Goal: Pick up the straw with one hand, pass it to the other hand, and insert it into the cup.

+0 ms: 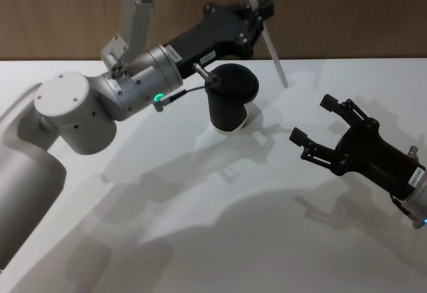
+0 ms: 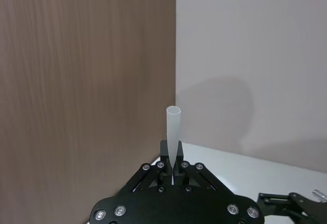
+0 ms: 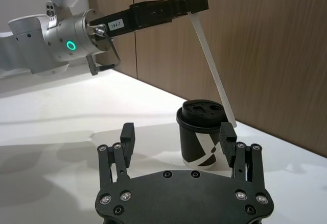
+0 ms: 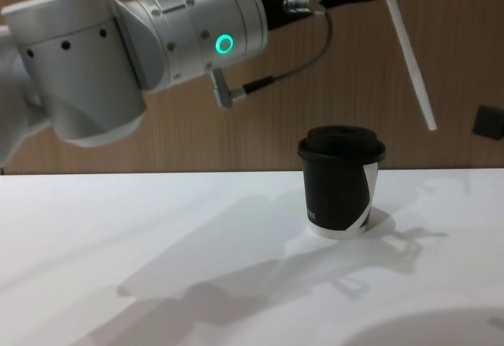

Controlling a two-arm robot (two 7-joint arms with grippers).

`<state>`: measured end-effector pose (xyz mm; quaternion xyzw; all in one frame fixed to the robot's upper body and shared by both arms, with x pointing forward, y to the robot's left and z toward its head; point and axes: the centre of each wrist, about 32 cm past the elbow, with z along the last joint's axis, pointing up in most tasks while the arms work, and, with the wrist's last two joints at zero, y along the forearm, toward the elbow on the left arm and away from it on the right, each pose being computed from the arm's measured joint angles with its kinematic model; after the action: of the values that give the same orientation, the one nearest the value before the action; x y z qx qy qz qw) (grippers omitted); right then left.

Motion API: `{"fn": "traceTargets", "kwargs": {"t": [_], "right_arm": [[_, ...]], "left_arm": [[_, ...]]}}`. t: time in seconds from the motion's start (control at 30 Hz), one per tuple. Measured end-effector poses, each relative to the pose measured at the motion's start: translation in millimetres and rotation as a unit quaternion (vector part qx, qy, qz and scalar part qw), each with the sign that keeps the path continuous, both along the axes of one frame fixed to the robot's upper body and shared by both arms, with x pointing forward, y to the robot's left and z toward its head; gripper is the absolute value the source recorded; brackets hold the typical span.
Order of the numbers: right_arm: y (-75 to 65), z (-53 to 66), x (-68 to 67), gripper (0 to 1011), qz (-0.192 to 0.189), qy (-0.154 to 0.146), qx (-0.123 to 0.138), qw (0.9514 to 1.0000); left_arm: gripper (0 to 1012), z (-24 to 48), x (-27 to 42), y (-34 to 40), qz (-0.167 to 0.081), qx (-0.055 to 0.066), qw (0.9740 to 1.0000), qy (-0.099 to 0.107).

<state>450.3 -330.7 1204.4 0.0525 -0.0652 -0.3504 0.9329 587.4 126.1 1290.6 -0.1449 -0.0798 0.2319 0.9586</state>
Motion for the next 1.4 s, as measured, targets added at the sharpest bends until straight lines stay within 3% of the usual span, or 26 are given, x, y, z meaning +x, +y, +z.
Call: {"fn": "traceTargets", "kwargs": {"t": [0.17, 0.47, 0.93, 1.07, 1.4], "right_arm": [[0.0, 0.0, 0.0, 1001, 0.0, 0.0, 0.0, 1.0], [0.0, 0.0, 0.0, 1001, 0.0, 0.0, 0.0, 1.0], [0.0, 0.0, 0.0, 1001, 0.0, 0.0, 0.0, 1.0], [0.0, 0.0, 0.0, 1001, 0.0, 0.0, 0.0, 1.0], [0.0, 0.0, 0.0, 1001, 0.0, 0.0, 0.0, 1.0]], "left_arm": [[14, 8.9, -0.5, 4.4, 0.019, 0.019, 0.9996, -0.012], [15, 21.4, -0.1, 9.7, 0.047, 0.043, 0.9976, -0.027], [15, 35.3, 0.3, 13.1, 0.072, 0.07, 0.9943, -0.036], [14, 41.1, 0.2, 13.6, 0.08, 0.085, 0.9924, -0.037], [15, 47.1, 1.0, 13.4, 0.092, 0.108, 0.9892, -0.04]]}}
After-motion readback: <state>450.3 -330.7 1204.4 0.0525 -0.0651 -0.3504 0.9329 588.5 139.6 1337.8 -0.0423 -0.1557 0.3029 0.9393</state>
